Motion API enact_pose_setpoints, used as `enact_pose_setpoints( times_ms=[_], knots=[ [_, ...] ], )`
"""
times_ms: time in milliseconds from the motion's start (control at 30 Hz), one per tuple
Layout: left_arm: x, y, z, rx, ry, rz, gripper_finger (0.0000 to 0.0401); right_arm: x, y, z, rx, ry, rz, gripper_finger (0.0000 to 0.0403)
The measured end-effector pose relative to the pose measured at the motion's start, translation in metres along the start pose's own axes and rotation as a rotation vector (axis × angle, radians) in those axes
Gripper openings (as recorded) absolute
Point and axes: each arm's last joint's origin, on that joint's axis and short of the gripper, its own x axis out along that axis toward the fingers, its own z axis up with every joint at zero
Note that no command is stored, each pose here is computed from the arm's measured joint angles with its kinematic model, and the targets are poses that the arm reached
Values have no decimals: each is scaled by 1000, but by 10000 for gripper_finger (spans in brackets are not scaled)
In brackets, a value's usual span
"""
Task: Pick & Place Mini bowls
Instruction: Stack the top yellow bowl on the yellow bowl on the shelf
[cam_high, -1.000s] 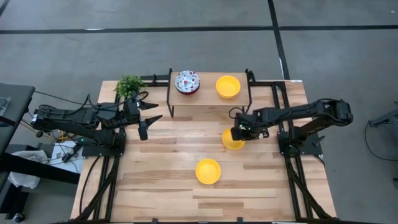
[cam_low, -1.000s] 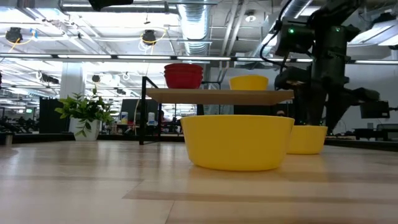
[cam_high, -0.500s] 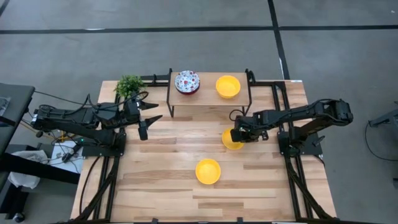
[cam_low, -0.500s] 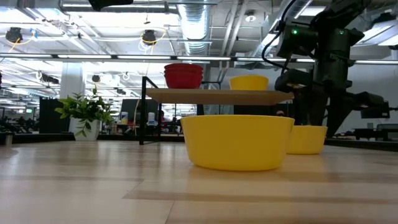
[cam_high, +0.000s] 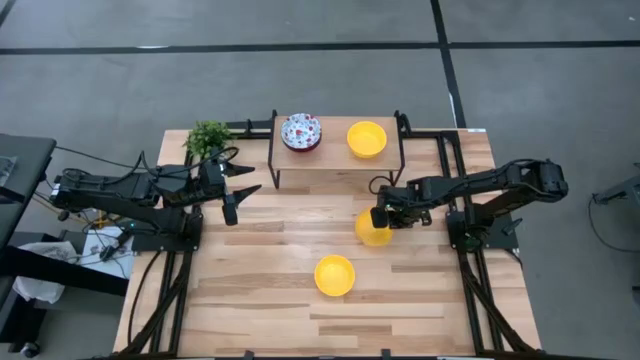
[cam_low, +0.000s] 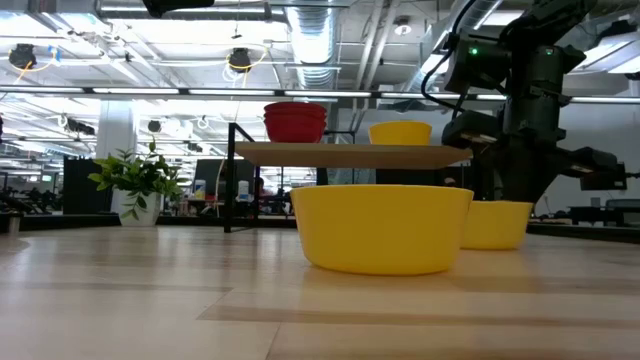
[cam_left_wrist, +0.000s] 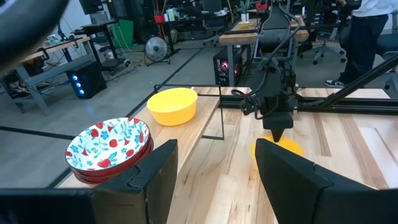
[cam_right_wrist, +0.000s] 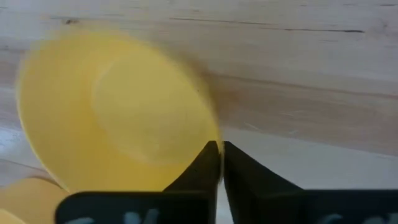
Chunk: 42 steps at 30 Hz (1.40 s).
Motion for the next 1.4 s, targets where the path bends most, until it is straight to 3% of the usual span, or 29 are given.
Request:
enact_pose_setpoints(
  times_ms=[533, 900, 1400],
  knots=[
    [0, 0, 0, 0, 0, 0, 214, -5, 1, -1, -20, 5, -6, 1],
    [0, 0, 0, -1, -2, 0, 214, -64, 19, -6, -136, 35, -126, 1],
    [0, 0, 0, 0, -1, 0, 214, -129, 35, -11, -197, -26, -75, 0]
  ],
)
